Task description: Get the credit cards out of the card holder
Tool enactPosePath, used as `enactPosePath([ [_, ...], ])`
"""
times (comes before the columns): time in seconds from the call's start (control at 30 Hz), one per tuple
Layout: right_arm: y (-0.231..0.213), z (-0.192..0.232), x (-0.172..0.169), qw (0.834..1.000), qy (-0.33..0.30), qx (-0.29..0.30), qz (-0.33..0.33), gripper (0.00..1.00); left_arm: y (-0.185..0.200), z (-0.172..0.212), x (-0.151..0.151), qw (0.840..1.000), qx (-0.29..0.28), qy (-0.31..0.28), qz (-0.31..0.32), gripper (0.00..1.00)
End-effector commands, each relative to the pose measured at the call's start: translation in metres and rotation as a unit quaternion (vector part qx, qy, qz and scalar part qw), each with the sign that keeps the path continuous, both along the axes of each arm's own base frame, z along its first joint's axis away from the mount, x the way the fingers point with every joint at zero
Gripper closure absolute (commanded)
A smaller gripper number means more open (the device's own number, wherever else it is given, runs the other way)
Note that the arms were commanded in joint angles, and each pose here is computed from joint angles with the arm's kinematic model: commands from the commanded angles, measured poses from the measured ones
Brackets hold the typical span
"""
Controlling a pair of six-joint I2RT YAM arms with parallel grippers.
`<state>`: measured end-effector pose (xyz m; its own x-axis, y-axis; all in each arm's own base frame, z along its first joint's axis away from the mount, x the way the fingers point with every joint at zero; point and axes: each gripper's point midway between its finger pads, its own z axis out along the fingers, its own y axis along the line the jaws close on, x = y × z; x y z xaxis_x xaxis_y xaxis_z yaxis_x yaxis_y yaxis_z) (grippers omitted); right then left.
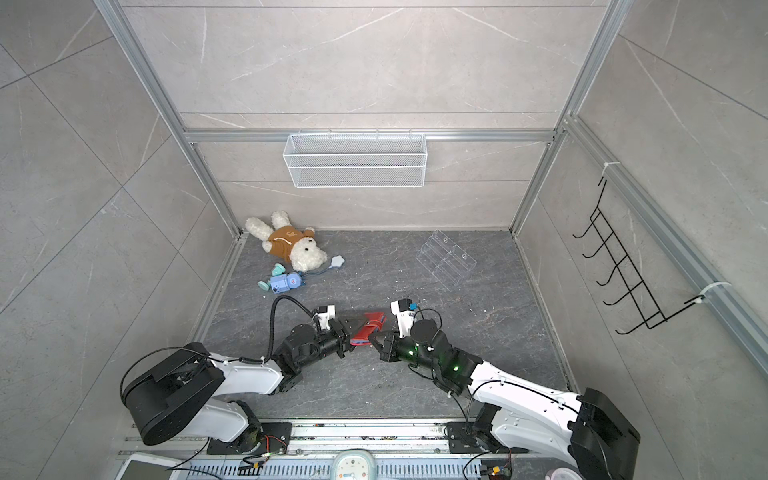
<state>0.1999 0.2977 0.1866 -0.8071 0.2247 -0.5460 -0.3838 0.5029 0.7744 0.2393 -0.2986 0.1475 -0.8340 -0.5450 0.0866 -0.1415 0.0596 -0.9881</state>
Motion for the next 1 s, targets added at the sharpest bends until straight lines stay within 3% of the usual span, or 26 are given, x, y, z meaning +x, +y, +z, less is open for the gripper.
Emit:
enactPosePath([
  [0.0,0.006,0.023,0.002,0.999,-0.017,0.031,0.002,1.00,0.004,0.038,0.001,0.998,-0.039,-0.049,0.012,0.59],
  [0.27,0.005,0.022,0.001,0.999,-0.017,0.031,0.001,1.00,0.013,0.058,-0.003,0.996,-0.034,-0.082,0.022,0.61],
  [0.5,0.007,0.022,0.002,0.999,-0.018,0.028,0.004,1.00,0.016,0.063,-0.005,0.995,-0.030,-0.093,0.021,0.71],
  [0.97,0.007,0.016,0.001,1.000,-0.016,0.025,0.007,1.00,0.033,0.068,-0.010,0.993,-0.002,-0.114,0.044,0.66],
])
